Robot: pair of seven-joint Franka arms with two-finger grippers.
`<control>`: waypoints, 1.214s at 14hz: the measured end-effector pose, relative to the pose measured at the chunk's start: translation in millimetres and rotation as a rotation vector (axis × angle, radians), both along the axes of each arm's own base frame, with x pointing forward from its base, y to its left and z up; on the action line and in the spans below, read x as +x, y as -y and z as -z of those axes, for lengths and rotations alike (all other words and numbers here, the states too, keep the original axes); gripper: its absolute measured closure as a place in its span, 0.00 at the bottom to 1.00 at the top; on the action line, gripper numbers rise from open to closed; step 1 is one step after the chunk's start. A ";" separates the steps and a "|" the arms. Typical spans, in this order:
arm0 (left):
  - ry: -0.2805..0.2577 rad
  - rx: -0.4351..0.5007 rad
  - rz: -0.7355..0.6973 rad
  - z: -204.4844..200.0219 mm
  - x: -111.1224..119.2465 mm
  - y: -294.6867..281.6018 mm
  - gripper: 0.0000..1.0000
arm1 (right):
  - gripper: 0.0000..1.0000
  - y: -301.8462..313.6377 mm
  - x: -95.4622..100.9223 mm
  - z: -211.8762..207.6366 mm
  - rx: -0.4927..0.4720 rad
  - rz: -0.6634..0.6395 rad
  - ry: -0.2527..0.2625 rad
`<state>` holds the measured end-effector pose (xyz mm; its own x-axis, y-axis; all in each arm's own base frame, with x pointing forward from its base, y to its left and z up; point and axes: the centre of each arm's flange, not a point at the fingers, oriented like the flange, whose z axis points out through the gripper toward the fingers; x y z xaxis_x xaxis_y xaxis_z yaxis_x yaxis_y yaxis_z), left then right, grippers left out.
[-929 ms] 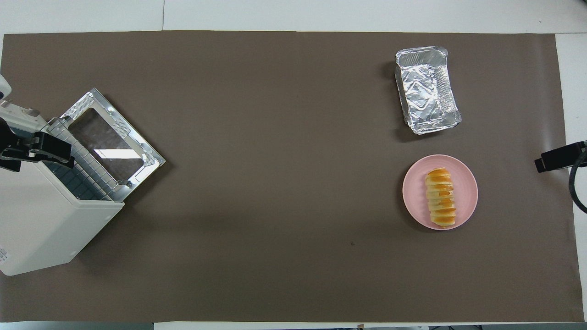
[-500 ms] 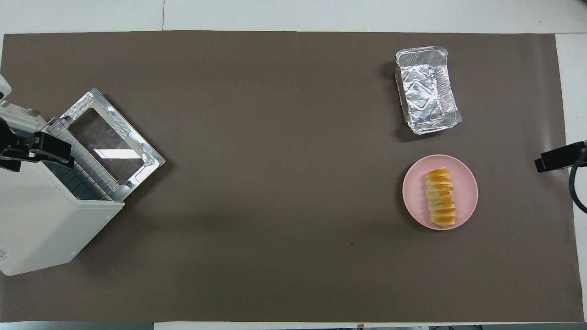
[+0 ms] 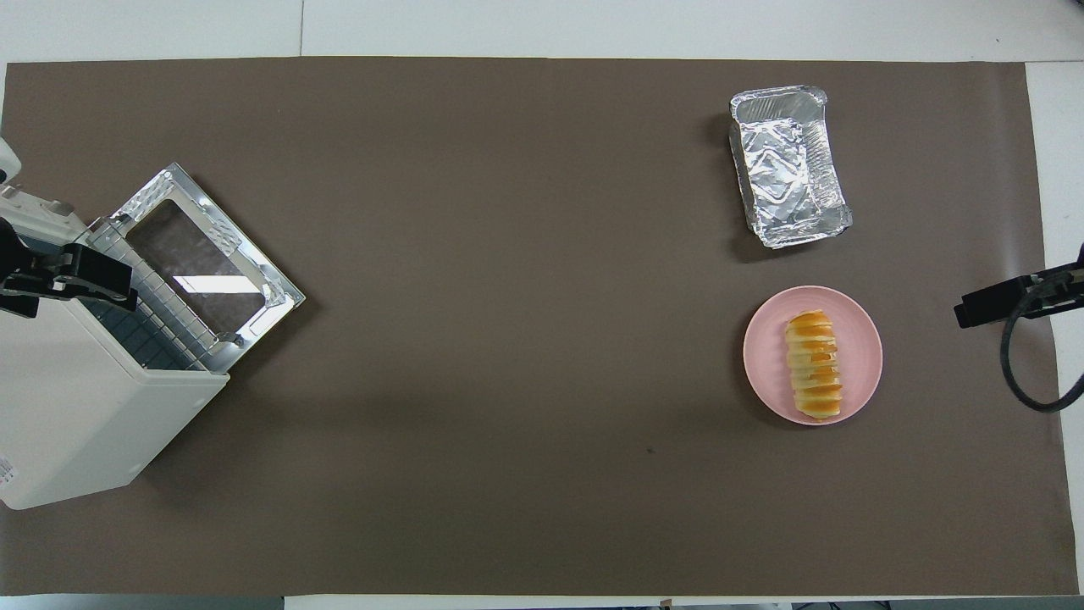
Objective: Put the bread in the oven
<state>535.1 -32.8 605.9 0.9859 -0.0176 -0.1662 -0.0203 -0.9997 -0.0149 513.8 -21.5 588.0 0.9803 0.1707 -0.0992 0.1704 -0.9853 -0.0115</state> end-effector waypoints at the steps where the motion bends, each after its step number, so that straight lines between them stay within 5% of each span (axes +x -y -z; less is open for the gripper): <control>1: 0.000 0.000 0.000 0.0 0.0 0.0 0.00 | 0.00 -5.6 -5.4 18.6 -0.003 -0.010 0.006; 6: 0.000 0.000 0.000 0.0 0.0 0.0 0.00 | 0.00 -23.2 -23.9 116.5 -0.007 -0.043 0.020; 12: 0.000 0.000 0.000 0.0 0.0 0.0 0.00 | 0.00 -31.1 -6.1 218.1 0.004 -0.052 0.062; 17: 0.000 0.000 0.000 0.0 0.0 0.0 0.00 | 0.00 -45.8 -2.1 258.2 0.011 -0.073 0.118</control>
